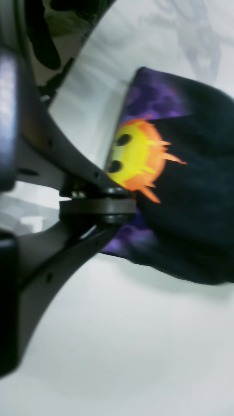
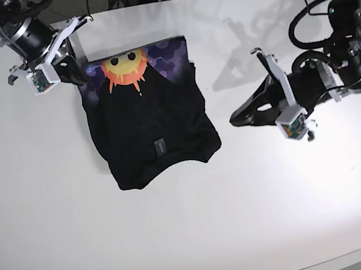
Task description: Fold the T-shirt properly
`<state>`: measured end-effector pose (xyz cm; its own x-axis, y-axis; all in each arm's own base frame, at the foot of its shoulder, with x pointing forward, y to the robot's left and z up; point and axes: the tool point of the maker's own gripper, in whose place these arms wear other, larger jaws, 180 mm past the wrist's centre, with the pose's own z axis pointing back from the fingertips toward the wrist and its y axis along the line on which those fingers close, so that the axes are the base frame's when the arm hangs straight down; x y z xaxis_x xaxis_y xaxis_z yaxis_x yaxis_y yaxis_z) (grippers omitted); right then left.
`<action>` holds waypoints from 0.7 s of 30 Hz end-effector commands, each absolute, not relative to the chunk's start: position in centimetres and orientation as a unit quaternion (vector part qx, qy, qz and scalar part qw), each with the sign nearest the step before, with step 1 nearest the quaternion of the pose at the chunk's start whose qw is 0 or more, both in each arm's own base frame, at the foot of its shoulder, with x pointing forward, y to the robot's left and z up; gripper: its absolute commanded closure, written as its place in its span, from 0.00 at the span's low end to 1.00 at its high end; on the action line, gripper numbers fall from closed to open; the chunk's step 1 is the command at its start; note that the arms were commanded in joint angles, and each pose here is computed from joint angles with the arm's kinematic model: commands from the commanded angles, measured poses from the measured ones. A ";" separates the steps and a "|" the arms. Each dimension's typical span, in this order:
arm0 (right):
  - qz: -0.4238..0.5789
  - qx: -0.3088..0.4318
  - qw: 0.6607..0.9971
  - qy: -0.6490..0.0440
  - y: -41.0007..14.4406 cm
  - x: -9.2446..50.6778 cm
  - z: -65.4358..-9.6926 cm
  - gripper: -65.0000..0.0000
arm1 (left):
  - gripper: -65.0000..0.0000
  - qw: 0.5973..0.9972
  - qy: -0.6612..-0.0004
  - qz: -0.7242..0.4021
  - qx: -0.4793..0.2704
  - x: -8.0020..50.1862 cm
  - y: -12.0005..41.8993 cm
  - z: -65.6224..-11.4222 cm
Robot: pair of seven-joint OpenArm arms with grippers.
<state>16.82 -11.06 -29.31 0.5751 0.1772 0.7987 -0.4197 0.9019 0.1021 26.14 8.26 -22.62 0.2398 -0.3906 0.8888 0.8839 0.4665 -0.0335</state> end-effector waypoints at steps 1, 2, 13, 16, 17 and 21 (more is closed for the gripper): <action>0.161 0.142 0.871 -0.442 -11.2 16.9 -28.5 1.00 | 1.00 0.730 -0.446 -0.432 -0.285 25.6 8.8 -21.7; 0.147 0.136 0.878 -0.436 -11.7 16.6 -28.8 1.00 | 1.00 0.741 -0.436 -0.423 -0.285 24.9 9.4 -22.2; 0.057 0.098 0.930 -0.350 -17.7 10.0 -30.3 1.00 | 1.00 0.810 -0.370 -0.365 -0.271 16.3 13.1 -23.5; 0.046 0.103 0.939 -0.326 -18.4 8.2 -30.3 1.00 | 1.00 0.829 -0.347 -0.346 -0.268 14.2 13.8 -24.2; 0.045 0.105 0.941 -0.319 -18.6 7.6 -30.3 1.00 | 1.00 0.836 -0.340 -0.336 -0.268 13.6 14.1 -24.5; 0.042 0.109 0.952 -0.284 -18.7 5.2 -30.5 1.00 | 1.00 0.859 -0.305 -0.304 -0.277 10.7 14.5 -25.9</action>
